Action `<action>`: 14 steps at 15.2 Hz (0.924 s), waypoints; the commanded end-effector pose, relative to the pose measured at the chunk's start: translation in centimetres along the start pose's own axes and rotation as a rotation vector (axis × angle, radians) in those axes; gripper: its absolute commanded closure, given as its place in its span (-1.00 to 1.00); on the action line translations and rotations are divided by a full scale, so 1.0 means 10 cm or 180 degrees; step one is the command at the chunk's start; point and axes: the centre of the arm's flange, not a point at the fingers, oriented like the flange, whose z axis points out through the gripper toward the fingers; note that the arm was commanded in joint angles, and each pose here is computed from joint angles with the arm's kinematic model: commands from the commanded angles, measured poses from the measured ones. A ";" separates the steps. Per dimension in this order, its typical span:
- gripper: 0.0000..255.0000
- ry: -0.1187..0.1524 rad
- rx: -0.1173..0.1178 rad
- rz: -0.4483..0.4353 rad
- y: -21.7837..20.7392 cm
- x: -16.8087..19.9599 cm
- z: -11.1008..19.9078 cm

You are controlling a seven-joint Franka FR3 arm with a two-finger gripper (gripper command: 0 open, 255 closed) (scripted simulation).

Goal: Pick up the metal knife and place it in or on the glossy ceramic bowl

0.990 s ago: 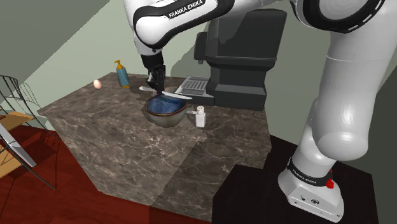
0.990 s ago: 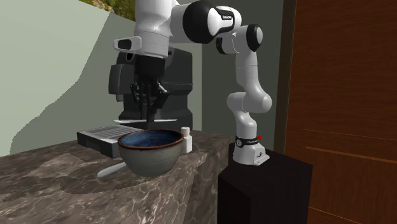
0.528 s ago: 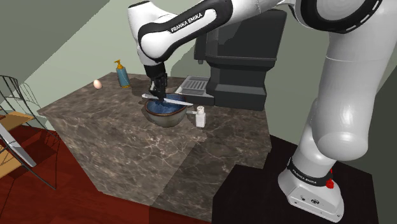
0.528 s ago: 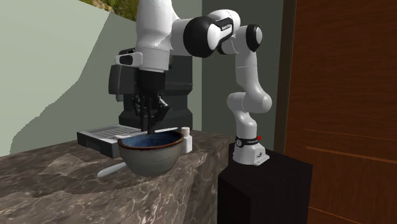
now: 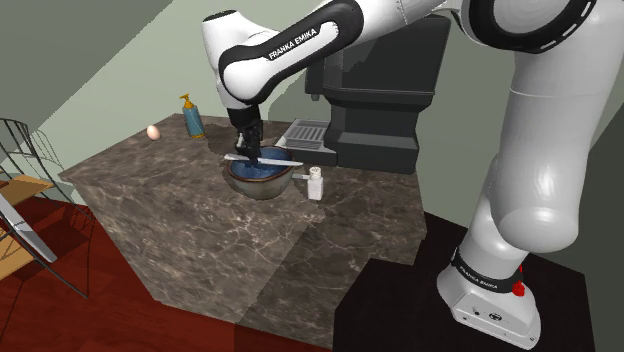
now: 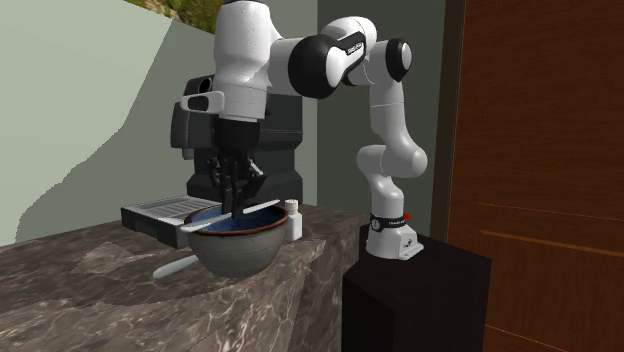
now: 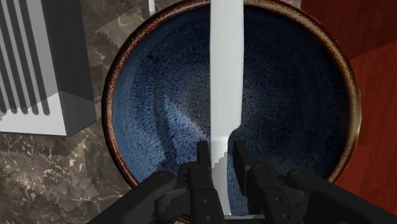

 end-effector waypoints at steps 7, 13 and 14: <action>-1.00 -0.0010 0.0003 -0.0003 -0.01 0.00 0.02; -1.00 -0.0010 0.0003 -0.0003 -0.01 0.00 -0.48; -1.00 -0.0010 0.0003 -0.0003 -0.01 0.00 -0.48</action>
